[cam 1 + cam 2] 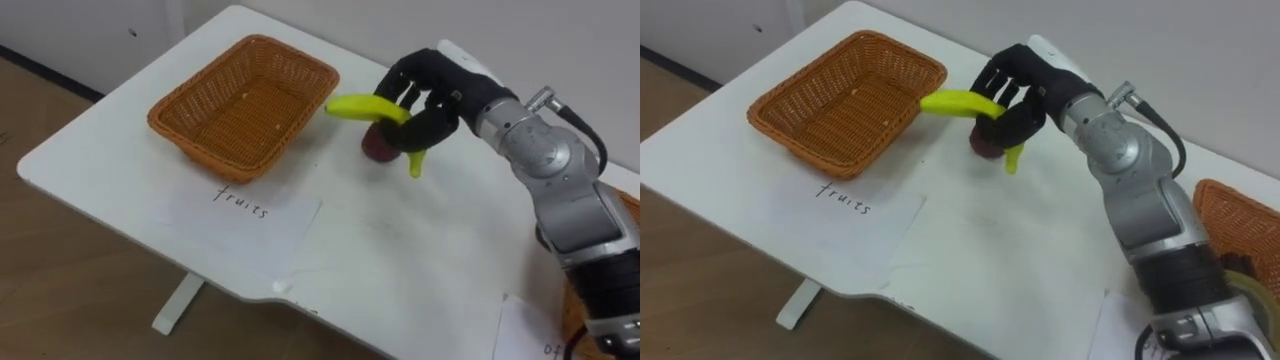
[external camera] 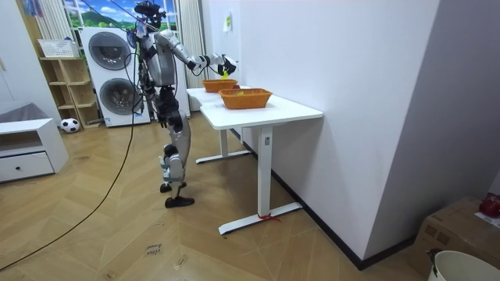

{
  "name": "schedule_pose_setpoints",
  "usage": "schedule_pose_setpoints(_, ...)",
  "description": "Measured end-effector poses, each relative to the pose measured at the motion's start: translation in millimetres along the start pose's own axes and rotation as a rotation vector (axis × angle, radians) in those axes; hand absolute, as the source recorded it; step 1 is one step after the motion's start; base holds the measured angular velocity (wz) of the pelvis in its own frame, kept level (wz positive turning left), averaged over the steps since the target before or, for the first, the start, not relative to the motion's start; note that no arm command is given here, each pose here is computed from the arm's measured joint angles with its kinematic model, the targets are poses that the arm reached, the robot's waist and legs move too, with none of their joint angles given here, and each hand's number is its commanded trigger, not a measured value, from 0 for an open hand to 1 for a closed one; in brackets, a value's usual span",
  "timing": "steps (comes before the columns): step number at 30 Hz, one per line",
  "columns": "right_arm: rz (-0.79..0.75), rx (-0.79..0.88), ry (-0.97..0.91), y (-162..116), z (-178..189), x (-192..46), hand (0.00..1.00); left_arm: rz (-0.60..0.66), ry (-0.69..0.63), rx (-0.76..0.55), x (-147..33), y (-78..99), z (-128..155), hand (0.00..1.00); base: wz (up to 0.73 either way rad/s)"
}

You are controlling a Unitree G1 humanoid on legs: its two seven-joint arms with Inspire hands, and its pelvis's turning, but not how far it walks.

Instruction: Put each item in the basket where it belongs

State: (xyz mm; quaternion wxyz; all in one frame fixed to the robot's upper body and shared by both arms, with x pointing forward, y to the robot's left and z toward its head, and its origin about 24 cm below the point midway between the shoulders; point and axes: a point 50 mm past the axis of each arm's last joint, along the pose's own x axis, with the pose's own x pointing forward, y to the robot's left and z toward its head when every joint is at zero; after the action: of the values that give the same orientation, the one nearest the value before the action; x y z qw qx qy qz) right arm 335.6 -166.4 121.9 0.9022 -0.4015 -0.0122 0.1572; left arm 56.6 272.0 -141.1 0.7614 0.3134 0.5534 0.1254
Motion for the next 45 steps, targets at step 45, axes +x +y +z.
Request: schedule_pose_setpoints(45,-0.171,0.129,-0.062,16,12,17,1.00,-0.015,-0.020,0.115,-2.1,1.5,-5,0.00,0.04)
